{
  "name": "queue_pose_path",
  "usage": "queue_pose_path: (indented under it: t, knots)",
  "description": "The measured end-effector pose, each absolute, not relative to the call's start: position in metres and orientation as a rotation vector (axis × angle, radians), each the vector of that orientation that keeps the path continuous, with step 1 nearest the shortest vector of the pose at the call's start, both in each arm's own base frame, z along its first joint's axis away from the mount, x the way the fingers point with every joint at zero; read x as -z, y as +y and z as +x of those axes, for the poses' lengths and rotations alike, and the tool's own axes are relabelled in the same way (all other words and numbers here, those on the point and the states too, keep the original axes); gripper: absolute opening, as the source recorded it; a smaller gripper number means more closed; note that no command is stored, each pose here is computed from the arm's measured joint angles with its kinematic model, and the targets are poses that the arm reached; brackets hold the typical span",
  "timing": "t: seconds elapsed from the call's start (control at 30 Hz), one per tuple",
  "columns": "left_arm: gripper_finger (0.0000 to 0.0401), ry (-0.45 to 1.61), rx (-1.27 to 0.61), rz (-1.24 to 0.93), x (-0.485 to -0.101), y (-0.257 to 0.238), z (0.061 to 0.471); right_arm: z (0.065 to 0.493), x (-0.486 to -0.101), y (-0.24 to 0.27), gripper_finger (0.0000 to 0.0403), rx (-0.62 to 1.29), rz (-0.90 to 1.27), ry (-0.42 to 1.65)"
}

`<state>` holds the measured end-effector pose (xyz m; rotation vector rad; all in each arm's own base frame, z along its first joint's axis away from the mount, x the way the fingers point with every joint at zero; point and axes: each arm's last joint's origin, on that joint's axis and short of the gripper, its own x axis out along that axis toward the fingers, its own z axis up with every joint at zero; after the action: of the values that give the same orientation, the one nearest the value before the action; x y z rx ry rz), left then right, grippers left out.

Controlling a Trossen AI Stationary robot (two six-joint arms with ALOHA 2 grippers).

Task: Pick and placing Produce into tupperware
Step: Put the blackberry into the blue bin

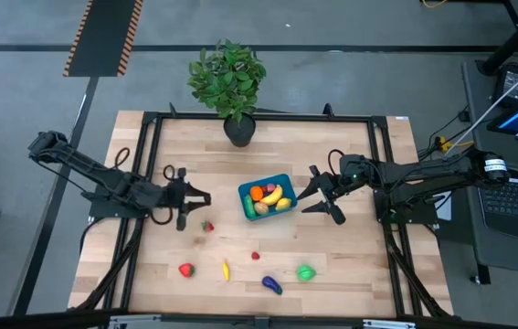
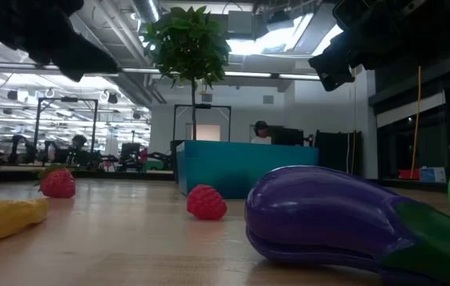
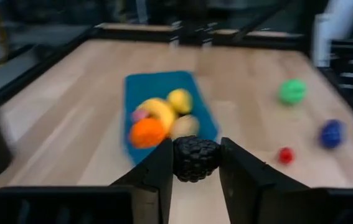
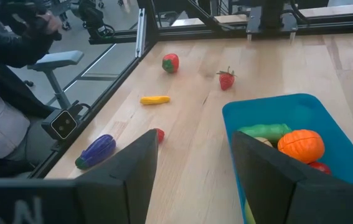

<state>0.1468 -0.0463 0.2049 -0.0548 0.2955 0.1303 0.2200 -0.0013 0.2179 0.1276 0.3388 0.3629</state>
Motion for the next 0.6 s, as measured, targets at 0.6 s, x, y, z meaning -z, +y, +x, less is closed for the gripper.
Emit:
queue_pose_path:
  t: [0.6]
  knots:
    - [0.0095,0.203,0.112,-0.026,-0.216,-0.0542,0.1503,0.22,-0.2179,-0.0013,0.0207,-0.364,0.127,0.339]
